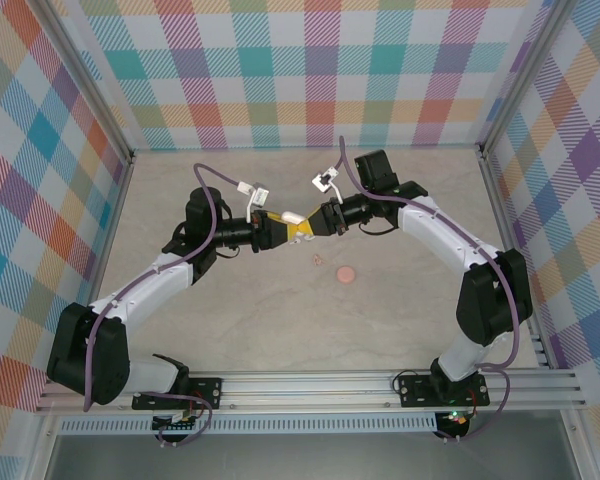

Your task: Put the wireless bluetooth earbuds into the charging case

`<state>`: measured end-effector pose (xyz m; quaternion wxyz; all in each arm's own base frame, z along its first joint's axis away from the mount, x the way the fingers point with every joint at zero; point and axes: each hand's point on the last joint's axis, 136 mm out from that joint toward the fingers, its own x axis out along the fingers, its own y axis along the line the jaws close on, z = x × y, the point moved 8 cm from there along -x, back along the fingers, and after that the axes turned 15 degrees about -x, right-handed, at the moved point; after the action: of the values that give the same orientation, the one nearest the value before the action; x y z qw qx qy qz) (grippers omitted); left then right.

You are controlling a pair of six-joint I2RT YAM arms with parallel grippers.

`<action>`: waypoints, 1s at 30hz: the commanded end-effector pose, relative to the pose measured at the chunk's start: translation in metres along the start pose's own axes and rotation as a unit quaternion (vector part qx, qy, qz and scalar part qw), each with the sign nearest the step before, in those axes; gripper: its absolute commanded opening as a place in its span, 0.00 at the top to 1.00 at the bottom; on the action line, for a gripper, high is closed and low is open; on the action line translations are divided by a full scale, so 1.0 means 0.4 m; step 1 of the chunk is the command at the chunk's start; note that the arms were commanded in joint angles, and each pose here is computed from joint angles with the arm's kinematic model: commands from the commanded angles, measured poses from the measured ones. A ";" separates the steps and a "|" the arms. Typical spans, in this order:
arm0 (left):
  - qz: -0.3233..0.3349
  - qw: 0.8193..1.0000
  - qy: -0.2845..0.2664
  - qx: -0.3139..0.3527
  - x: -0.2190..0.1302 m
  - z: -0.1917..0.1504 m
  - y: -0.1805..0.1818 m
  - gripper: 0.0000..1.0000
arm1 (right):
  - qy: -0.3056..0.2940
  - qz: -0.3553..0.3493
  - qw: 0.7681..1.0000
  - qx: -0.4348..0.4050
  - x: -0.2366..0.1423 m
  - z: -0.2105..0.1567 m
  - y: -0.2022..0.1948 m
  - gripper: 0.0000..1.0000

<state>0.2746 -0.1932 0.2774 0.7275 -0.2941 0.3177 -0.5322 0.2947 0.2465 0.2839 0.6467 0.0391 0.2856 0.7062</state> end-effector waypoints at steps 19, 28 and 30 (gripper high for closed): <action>0.012 0.995 0.002 0.095 0.023 -0.012 -0.009 0.84 | 0.004 -0.060 0.997 -0.053 -0.021 0.045 0.064 0.66; 0.002 0.979 -0.016 0.204 0.021 -0.044 -0.027 0.87 | 0.014 -0.102 0.993 -0.062 -0.039 0.035 0.084 0.54; -0.004 0.976 -0.020 0.215 0.020 -0.044 -0.029 0.88 | 0.015 -0.111 0.992 -0.065 -0.044 0.034 0.089 0.52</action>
<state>0.2617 -0.2052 0.2671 0.7729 -0.1756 0.2283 -0.5654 0.2795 0.2376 0.3058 0.7100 -0.0300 0.2756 0.6473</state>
